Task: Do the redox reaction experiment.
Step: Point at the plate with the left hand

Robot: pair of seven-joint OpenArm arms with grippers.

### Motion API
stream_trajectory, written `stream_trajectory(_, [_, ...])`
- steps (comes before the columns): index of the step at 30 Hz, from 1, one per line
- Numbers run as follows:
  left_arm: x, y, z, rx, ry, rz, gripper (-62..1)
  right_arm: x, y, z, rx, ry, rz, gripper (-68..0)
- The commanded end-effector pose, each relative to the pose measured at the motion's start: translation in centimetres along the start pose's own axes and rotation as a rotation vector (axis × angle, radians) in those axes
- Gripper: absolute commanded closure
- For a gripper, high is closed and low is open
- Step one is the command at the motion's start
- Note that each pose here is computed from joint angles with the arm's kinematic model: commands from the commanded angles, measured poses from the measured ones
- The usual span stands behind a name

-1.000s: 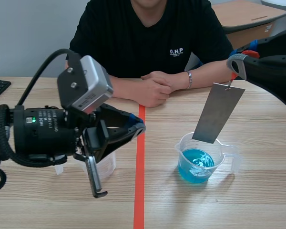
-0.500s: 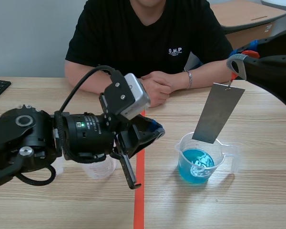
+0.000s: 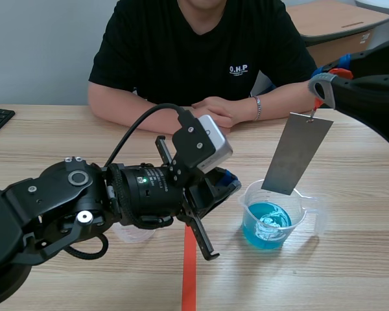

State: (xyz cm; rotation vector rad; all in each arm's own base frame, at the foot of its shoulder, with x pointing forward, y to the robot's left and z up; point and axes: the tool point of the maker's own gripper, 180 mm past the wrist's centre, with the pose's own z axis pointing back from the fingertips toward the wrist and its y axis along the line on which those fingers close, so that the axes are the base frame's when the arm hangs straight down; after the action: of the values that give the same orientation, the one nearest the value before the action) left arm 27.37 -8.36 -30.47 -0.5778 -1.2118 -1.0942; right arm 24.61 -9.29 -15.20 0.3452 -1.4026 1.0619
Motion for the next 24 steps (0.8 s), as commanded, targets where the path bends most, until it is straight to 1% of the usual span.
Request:
stream_trajectory(1, [1.4, 0.4, -0.6, 0.008, -0.044, -0.002, -4.6, 0.9, -0.2, 0.1, 0.007, -0.026, 0.022, -1.5])
stream_trajectory(6, [1.3, 0.1, -1.3, 0.007, -0.037, -0.015, -4.6, 0.9, -0.2, 0.1, 0.007, -0.026, 0.022, -1.5])
stream_trajectory(10, [1.5, 0.4, -1.6, 0.031, -0.045, -0.007, -4.6, 0.9, -0.2, 0.1, 0.007, -0.026, 0.022, -1.5])
stream_trajectory(24, [1.7, 0.4, -1.8, 0.039, -0.056, -0.006, -4.6, 0.9, -0.2, 0.1, 0.007, -0.026, 0.022, -1.5])
